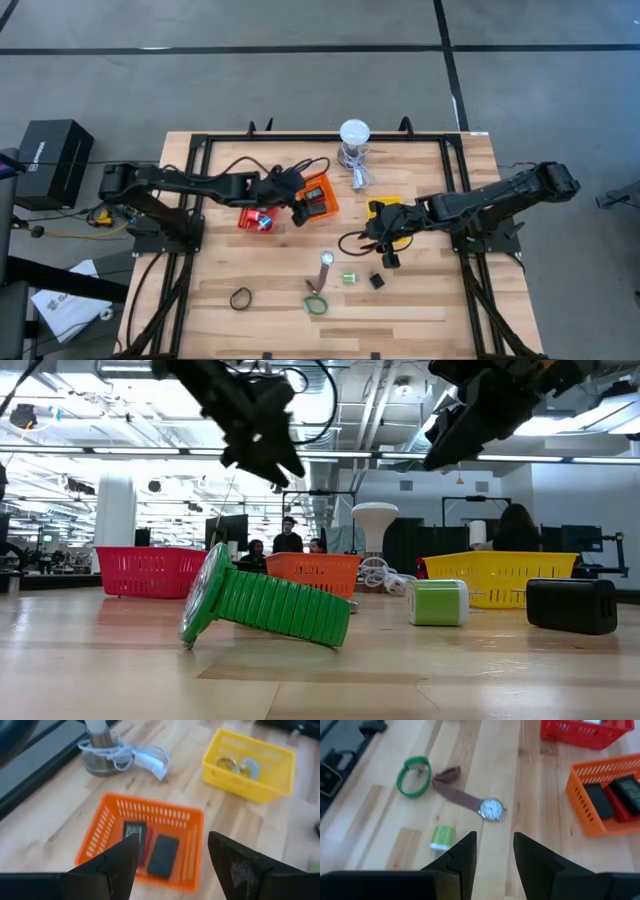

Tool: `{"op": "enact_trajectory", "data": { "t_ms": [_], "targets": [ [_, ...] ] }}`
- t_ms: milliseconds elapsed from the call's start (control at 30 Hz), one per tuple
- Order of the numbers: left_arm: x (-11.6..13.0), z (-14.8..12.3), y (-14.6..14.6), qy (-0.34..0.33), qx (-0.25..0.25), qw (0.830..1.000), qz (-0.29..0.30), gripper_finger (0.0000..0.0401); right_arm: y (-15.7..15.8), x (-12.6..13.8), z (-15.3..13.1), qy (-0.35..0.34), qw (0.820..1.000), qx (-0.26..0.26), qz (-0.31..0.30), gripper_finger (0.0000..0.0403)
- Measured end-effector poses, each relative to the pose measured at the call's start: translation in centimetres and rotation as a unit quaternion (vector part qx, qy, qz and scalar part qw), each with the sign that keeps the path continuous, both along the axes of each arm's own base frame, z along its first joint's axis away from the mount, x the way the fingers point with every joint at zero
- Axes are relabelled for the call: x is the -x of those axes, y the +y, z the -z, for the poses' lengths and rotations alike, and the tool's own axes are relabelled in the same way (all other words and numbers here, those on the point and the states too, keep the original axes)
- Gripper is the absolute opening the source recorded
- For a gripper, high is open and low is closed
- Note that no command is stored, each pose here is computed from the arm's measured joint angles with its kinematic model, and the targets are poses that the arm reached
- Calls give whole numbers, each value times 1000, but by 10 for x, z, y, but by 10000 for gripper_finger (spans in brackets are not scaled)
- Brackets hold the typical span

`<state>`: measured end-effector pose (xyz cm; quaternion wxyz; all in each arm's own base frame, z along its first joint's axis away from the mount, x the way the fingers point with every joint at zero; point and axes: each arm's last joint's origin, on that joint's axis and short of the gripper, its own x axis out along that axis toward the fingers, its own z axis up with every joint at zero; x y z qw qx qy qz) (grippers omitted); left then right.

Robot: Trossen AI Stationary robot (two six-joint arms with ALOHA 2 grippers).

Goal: Pick & Place Office items
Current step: Put the brown wrist watch into the yellow bin

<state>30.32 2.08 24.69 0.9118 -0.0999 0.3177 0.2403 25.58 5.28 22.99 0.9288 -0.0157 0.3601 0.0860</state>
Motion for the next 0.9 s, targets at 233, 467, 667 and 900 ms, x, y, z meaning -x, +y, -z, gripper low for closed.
{"op": "enact_trajectory", "data": {
  "t_ms": [233, 467, 667, 900],
  "targets": [
    [35, 23, -22, 17, 0, 999, 39, 232, 13, -10, -3, -59, 998, 2, 0, 120],
    [50, 41, -31, -34, 1, 998, 56, 232, 29, -39, 12, -112, 994, -12, -15, 120],
    [52, 47, -30, -53, -1, 997, 58, 232, 52, -68, 22, -94, 995, -9, -37, 120],
    [51, 46, -30, -59, -1, 997, 58, 232, 74, -108, 47, -9, 990, 82, -110, 143]
  ]
}}
